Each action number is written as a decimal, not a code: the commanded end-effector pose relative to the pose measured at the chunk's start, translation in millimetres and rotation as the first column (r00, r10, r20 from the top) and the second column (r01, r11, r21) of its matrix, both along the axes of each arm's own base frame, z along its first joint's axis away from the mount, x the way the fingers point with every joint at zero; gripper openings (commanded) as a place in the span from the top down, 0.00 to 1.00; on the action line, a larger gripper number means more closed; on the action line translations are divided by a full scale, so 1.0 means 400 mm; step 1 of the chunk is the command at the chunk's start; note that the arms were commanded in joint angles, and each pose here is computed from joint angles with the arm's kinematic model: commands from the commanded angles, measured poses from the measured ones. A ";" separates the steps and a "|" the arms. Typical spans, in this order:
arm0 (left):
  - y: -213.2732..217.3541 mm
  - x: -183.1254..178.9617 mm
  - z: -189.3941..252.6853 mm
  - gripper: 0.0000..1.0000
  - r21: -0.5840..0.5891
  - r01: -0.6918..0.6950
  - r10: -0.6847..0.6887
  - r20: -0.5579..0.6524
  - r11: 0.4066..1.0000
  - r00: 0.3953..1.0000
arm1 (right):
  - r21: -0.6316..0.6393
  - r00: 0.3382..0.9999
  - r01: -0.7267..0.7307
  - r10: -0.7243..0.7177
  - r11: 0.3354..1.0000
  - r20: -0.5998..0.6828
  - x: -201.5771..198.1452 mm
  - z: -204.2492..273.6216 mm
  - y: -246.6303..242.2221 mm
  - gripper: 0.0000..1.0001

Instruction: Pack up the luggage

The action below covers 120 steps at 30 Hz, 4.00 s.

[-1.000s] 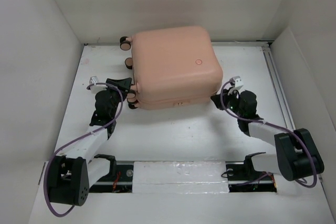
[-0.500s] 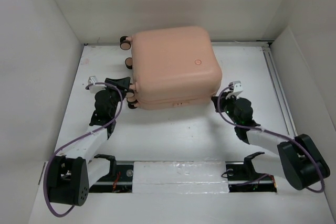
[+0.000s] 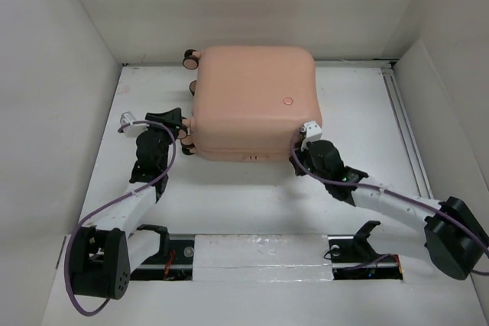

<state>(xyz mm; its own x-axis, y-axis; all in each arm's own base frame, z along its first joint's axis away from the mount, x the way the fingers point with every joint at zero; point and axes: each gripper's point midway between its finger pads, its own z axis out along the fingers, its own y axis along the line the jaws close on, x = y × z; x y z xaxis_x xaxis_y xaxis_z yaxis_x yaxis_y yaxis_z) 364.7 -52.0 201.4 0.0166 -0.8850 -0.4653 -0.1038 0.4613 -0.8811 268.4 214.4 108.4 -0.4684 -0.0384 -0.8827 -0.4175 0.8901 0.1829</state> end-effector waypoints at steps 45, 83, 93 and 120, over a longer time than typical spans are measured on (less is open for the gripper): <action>-0.350 -0.131 0.096 1.00 0.003 0.544 -0.539 0.139 0.839 0.831 | 0.248 0.839 -0.541 0.536 0.803 0.093 -0.152 0.120 0.473 1.00; -0.553 -0.207 0.192 0.33 0.182 0.761 -0.782 0.116 0.623 0.612 | 0.377 0.760 -0.637 0.630 0.673 0.159 -0.229 0.121 0.489 1.00; -0.255 -0.083 0.264 0.00 0.266 0.283 -0.312 0.075 0.921 0.947 | 0.377 0.784 -0.607 0.604 0.700 0.140 -0.261 0.128 0.412 1.00; -0.324 0.493 0.132 0.00 -0.166 0.560 -0.561 0.043 0.812 0.827 | 0.387 0.740 -0.649 0.661 0.655 0.124 -0.307 0.112 0.441 1.00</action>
<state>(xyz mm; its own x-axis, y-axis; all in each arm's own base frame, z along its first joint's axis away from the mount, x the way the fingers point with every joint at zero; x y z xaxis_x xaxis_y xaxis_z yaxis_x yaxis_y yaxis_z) 553.1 -165.8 205.2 -0.4941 -0.7987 -0.3435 -0.0304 0.4107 -0.9113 207.9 352.8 117.7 -0.4397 -0.0143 -0.8980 -0.7622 0.5348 0.3647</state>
